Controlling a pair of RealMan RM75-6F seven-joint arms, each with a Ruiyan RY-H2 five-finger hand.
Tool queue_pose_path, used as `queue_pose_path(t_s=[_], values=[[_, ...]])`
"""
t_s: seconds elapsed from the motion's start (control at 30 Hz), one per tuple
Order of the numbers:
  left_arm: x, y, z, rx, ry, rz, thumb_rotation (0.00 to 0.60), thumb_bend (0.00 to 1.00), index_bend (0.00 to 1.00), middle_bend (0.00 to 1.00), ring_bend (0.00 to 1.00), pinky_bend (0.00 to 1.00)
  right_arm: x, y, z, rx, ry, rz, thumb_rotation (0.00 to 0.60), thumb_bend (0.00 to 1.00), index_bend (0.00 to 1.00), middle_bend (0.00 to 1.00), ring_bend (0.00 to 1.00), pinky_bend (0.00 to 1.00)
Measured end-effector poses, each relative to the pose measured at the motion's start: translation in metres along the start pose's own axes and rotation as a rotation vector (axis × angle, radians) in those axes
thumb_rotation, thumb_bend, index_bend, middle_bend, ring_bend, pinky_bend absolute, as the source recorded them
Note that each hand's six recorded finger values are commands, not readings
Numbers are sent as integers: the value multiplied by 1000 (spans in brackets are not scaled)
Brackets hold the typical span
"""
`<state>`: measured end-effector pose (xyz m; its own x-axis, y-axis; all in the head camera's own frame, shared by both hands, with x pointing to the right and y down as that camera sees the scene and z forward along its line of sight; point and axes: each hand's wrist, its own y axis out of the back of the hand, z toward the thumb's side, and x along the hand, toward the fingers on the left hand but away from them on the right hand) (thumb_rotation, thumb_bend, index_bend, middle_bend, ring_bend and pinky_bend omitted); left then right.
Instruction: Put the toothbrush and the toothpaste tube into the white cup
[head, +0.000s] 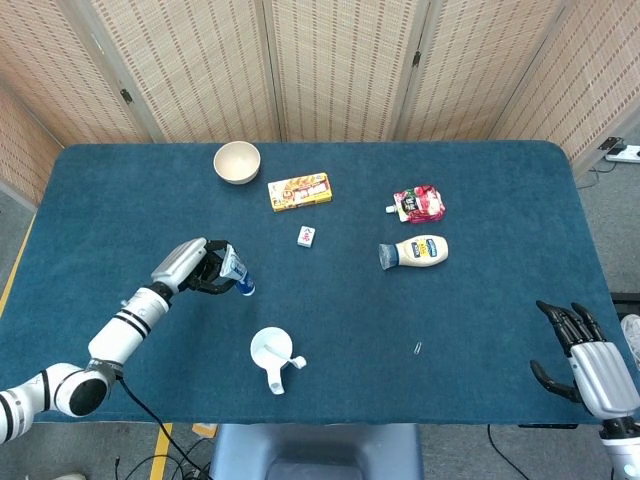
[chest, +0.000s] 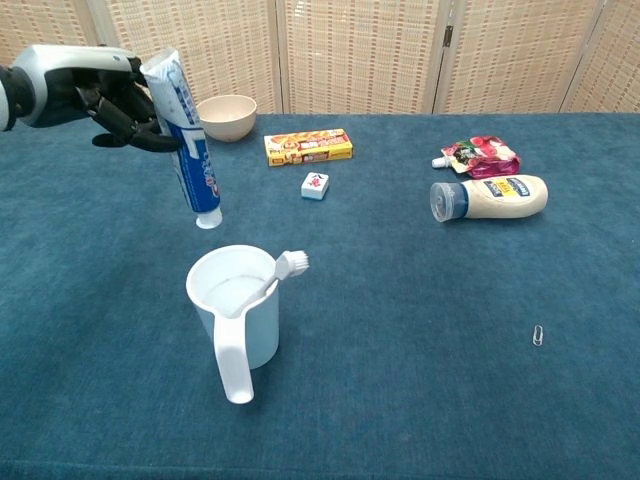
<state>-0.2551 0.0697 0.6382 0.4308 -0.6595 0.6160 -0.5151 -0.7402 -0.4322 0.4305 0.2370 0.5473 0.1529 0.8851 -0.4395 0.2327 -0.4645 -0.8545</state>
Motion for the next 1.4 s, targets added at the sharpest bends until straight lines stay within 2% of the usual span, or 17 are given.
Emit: queue_pose_path(t_s=[0.13,0.4,0.57,0.77,1.0,1.4], values=[[-16,3,18,-44,-83,-29,600,431,666,884,814,889,-1,-1,2,3,2,4,600,255,56,157,147,77],[-46,-1,58,-60,-251,-108,600,430,663,884,814,889,0,0,2,4,1,2,600,255,56,156,147,77],[-55,-5,74,-67,-318,-140,600,430,663,884,814,889,2,1,0,4,-6,-1,600,256,56,156,147,77],[-58,-19,80,-44,-338,-190,600,431,662,884,814,889,4,2,-2,2,-11,-5,600,256,56,156,147,77],[-53,-38,78,5,-325,-237,600,430,659,884,814,889,4,1,-3,-1,-13,-6,600,255,56,156,146,77],[-50,-59,70,103,-299,-270,600,430,649,884,814,889,3,0,-5,-2,-13,-3,600,255,56,157,147,77]])
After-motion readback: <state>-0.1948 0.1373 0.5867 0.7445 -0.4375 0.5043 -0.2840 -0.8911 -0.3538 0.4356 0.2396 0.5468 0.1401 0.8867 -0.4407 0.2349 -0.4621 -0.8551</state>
